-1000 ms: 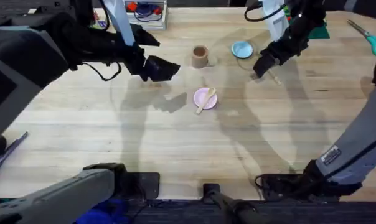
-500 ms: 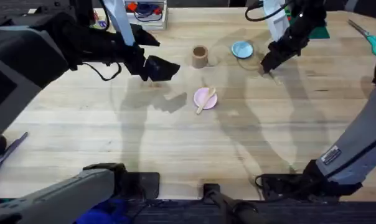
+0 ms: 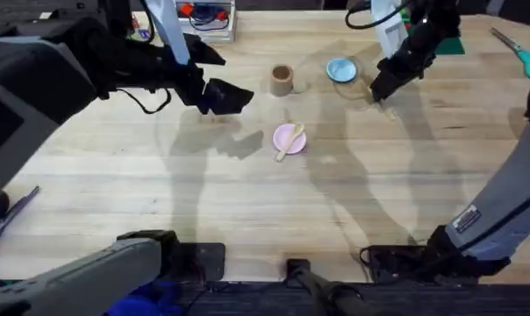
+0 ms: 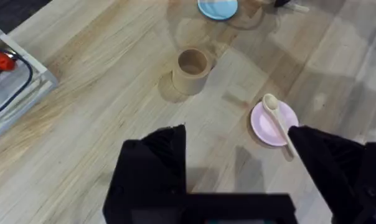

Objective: Pick up a utensil and set it on the pink plate, then put the other utensil in the container.

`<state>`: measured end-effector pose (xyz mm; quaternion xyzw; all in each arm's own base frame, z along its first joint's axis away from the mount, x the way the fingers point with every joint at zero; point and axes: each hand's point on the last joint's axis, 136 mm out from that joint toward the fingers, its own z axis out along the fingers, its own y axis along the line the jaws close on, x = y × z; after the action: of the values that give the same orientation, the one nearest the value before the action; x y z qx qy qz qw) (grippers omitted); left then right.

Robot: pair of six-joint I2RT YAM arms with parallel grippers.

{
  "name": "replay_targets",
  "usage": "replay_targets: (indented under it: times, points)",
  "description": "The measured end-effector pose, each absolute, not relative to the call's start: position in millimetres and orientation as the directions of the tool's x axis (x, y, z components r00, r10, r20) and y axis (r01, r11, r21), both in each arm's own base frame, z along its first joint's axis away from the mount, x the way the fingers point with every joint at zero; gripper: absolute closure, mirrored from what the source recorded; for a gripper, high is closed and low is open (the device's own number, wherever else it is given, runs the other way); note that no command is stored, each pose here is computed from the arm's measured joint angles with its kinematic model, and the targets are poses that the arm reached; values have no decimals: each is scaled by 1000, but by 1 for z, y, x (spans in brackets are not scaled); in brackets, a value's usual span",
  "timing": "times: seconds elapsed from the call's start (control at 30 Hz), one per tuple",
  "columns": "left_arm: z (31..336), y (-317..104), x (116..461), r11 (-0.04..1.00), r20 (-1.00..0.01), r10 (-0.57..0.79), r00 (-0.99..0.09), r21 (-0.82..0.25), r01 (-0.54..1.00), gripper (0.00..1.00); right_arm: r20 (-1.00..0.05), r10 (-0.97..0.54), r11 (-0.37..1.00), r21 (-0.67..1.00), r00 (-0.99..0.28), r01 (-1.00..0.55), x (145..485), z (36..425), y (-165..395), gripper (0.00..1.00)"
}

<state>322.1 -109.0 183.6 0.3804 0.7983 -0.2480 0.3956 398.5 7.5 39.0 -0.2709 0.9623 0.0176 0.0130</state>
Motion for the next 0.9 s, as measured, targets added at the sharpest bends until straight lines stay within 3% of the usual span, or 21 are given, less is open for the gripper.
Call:
replay_targets:
  times: [0.43, 0.9]
  points:
    - [184, -109, 322, 588, -820, 411, -398, -95, 804, 8, 30, -521, 853, 66, -853, -518, 386, 55, 8, 973]
    - [184, -109, 322, 588, -820, 411, -398, -95, 804, 7, -225, -516, 846, 18, -826, -533, 405, 135, 24, 971]
